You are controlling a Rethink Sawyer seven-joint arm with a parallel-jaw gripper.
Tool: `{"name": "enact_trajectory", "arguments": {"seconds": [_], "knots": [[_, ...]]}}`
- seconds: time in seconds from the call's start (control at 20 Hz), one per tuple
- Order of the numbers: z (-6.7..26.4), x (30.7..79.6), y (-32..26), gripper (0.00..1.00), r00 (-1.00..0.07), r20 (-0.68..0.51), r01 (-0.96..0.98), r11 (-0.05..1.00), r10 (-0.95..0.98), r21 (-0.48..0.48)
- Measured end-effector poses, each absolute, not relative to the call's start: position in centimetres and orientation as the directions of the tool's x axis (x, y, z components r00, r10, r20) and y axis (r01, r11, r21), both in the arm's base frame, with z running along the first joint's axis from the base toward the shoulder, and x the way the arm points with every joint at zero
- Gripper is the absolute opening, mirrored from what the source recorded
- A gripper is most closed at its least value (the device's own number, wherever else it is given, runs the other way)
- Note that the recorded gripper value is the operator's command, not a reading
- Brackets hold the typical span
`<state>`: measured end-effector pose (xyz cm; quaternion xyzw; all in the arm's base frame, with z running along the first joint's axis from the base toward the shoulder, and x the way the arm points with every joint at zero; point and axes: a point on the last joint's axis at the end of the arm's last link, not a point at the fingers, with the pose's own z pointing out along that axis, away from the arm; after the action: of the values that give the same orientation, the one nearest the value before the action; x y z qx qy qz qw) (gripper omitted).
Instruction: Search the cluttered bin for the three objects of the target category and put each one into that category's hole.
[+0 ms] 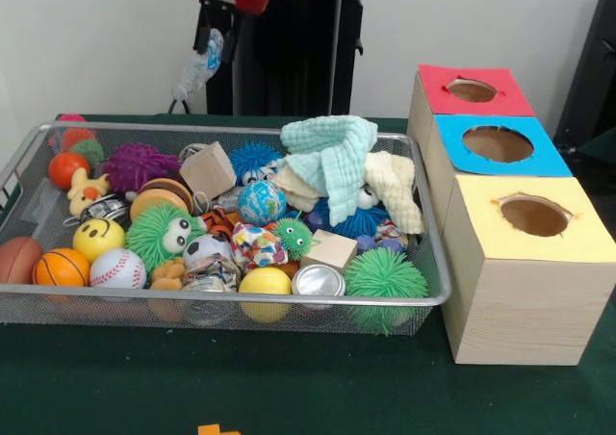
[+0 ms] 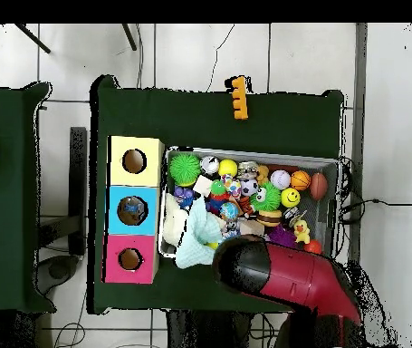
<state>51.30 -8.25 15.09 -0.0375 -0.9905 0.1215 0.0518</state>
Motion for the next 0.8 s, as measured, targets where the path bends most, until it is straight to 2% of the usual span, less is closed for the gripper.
{"name": "enact_trajectory", "arguments": {"seconds": [0.35, 0.8], "knots": [[15.7, 50.7, -5.7, 0.00, -0.990, 0.085, 0.089, 0.962, 0.114, -0.257], [15.8, 47.7, 0.6, 0.00, -0.983, 0.100, 0.126, 0.958, 0.156, -0.257]]}}
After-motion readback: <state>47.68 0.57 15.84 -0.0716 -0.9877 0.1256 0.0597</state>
